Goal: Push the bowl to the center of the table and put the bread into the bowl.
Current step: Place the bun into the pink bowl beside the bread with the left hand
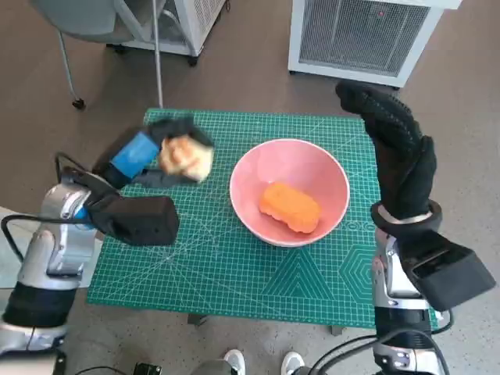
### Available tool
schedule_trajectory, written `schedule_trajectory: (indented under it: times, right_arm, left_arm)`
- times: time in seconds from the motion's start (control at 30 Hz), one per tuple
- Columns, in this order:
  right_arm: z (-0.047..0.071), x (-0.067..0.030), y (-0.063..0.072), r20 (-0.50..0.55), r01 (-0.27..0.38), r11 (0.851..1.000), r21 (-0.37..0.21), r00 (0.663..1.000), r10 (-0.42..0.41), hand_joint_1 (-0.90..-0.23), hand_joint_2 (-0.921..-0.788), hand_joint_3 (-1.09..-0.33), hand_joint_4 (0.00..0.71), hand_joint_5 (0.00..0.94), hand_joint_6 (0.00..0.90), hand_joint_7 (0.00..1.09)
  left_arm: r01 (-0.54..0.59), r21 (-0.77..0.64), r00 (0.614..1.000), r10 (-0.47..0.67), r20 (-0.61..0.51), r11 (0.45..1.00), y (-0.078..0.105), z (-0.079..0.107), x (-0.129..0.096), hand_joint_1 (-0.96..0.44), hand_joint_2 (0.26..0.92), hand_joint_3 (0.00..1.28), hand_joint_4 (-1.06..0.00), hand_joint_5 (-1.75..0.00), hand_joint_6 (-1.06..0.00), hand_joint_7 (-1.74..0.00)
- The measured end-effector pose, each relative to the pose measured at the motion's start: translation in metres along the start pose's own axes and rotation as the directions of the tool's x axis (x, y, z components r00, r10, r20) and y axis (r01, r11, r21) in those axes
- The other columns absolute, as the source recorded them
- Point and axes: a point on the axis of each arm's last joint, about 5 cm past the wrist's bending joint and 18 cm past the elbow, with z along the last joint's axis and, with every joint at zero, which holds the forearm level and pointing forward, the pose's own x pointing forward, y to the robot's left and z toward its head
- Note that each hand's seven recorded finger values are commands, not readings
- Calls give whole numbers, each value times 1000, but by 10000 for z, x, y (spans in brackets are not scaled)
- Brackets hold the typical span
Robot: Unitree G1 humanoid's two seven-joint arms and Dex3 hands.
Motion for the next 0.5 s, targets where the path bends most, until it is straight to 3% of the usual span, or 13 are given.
schedule_trajectory:
  times: [0.1, 0.23, 0.5]
  right_arm:
    - [-1, 1, 0, 0, -3, 1000, 6, 1000, 3, -669, -921, -828, 265, 1, -1, 605]
    - [-1, 0, -4, 1, -1, 1000, 14, 1000, 1, -670, -921, -827, 265, 2, -1, 605]
    - [6, -5, -31, 3, -5, 1000, 6, 1000, 5, -675, -921, -825, 266, 2, -1, 611]
  left_arm:
    - [-92, -21, 993, 93, 77, 996, 2, 178, 90, 0, 920, 21, -808, -1035, -620, -1167]
    - [-132, -55, 978, 139, 155, 990, -59, 387, 212, 0, 920, 20, -808, -1037, -620, -1165]
    - [-21, -89, 968, 42, 247, 996, -282, 651, 420, 0, 920, 19, -802, -1044, -629, -1157]
